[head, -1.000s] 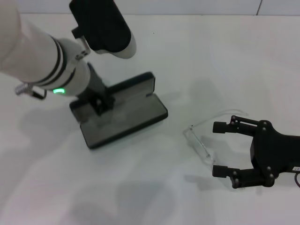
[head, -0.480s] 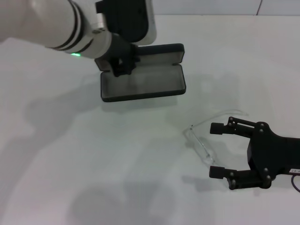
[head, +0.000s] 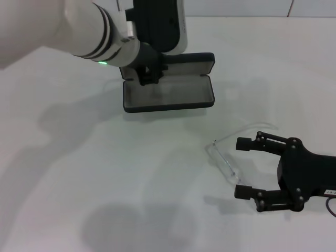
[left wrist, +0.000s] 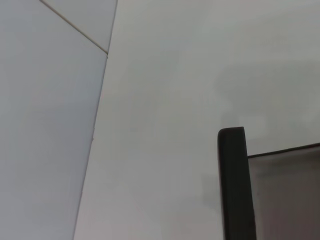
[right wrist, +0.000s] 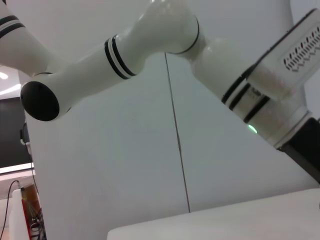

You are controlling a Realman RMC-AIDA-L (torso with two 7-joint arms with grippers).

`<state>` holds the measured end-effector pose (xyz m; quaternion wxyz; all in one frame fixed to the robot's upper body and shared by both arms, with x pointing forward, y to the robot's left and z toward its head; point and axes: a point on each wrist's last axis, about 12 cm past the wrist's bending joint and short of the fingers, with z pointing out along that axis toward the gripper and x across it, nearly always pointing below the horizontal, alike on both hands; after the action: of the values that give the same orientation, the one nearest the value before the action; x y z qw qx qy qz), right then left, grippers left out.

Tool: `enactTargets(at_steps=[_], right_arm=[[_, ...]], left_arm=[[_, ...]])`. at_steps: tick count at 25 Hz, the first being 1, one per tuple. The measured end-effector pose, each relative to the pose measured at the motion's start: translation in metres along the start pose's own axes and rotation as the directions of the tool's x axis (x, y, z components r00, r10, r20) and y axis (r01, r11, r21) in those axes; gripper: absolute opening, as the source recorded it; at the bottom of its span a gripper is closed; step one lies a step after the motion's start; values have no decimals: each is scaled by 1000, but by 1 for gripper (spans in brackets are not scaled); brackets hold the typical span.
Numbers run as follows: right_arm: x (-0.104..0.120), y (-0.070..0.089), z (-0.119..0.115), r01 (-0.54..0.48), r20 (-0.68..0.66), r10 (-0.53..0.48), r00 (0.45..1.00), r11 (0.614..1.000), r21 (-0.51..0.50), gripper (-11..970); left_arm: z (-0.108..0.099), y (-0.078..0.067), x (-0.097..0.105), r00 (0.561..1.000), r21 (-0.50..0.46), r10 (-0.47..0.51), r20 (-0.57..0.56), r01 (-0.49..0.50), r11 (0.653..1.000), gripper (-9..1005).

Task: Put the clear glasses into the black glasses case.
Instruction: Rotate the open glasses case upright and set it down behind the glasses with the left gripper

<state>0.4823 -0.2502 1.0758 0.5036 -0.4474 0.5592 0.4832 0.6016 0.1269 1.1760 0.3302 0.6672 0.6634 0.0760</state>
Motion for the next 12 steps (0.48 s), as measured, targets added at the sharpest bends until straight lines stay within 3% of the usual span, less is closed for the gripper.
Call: enactTargets(at_steps=[12], right_arm=[[-3,-4,2,10,3,-10,1000,1000,4,870]], left_arm=[[25,-5,-3,999,1,30,-10,-30,1000,188]])
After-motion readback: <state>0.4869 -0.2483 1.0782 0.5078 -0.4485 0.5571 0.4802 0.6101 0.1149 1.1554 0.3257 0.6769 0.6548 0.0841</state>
